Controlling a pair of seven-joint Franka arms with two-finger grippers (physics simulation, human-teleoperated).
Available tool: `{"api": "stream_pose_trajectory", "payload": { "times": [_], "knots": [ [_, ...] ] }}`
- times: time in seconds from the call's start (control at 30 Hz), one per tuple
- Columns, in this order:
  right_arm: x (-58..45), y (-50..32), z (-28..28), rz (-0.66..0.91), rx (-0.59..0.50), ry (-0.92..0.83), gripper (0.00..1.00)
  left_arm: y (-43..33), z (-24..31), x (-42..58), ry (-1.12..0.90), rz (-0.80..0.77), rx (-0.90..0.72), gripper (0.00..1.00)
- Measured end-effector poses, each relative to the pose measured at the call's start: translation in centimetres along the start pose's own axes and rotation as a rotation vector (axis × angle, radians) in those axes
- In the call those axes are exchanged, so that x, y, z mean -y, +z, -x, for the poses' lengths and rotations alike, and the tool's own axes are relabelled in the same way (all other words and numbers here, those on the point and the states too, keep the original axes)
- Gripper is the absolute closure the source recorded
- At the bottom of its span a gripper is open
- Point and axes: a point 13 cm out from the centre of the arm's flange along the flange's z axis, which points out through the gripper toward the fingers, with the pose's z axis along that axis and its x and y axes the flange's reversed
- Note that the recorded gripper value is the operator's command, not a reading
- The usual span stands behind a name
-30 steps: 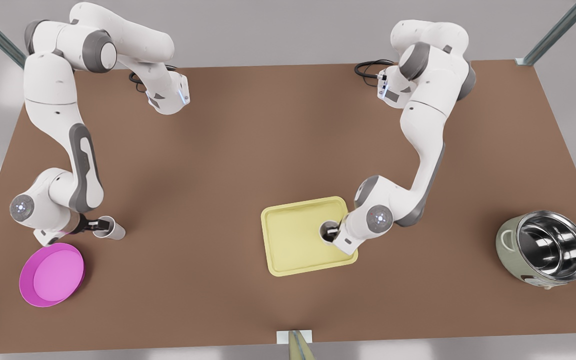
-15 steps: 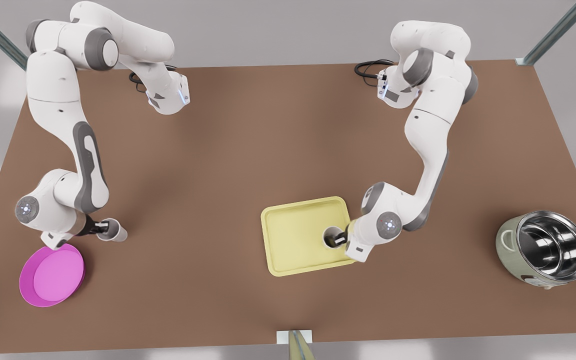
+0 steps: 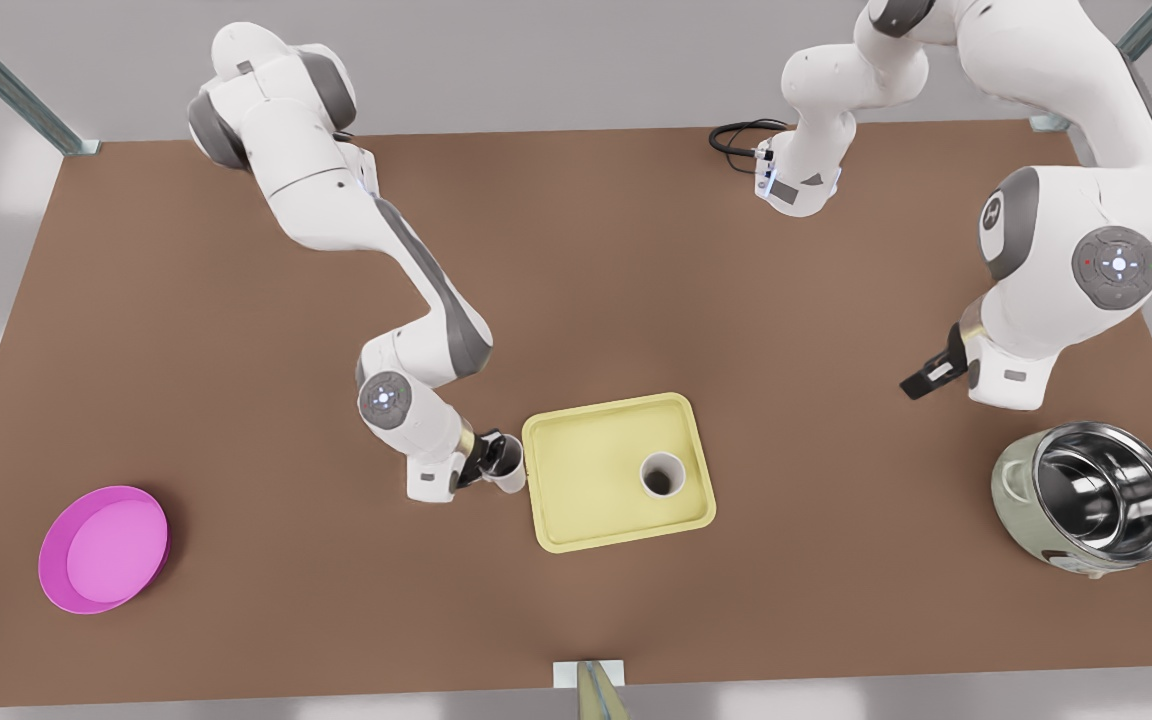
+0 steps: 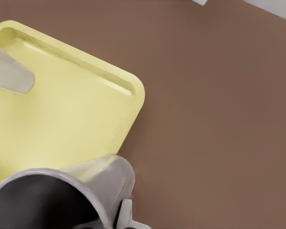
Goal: Use both arms to respectively pick up the white IKEA cups from the middle-left and middle-right positions, then place the white IKEA cups onto the middle-middle tray, ensuring that the cups remain upright and do not tip over
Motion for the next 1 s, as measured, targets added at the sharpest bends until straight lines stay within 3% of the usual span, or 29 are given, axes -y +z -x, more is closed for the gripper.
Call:
{"api": "stream_pose_trajectory", "payload": {
  "times": [0.4, 0.43, 0.47, 0.83, 1.0],
  "knots": [
    [-6.7, 8.0, -0.6, 0.027, -0.072, 0.224, 0.76, 2.2, -3.4, -0.6, 0.23, 0.008, -0.159, 0.0],
    [-6.7, 8.3, -0.7, 0.025, -0.076, 0.241, 0.33, 2.4, -3.4, -0.6, 0.243, 0.009, -0.164, 0.0],
    [-6.7, 8.5, -0.9, 0.02, -0.079, 0.258, 0.0, 2.5, -3.4, -0.6, 0.255, 0.009, -0.169, 0.0],
    [-6.4, 7.5, -0.5, -0.004, -0.07, 0.427, 0.0, 3.3, -3.6, -0.7, 0.355, 0.013, -0.198, 0.0],
    [-5.6, -6.2, 0.7, 0.024, -0.008, 0.459, 0.0, 3.5, -3.8, -0.4, 0.389, 0.014, -0.203, 0.0]
  ]
}}
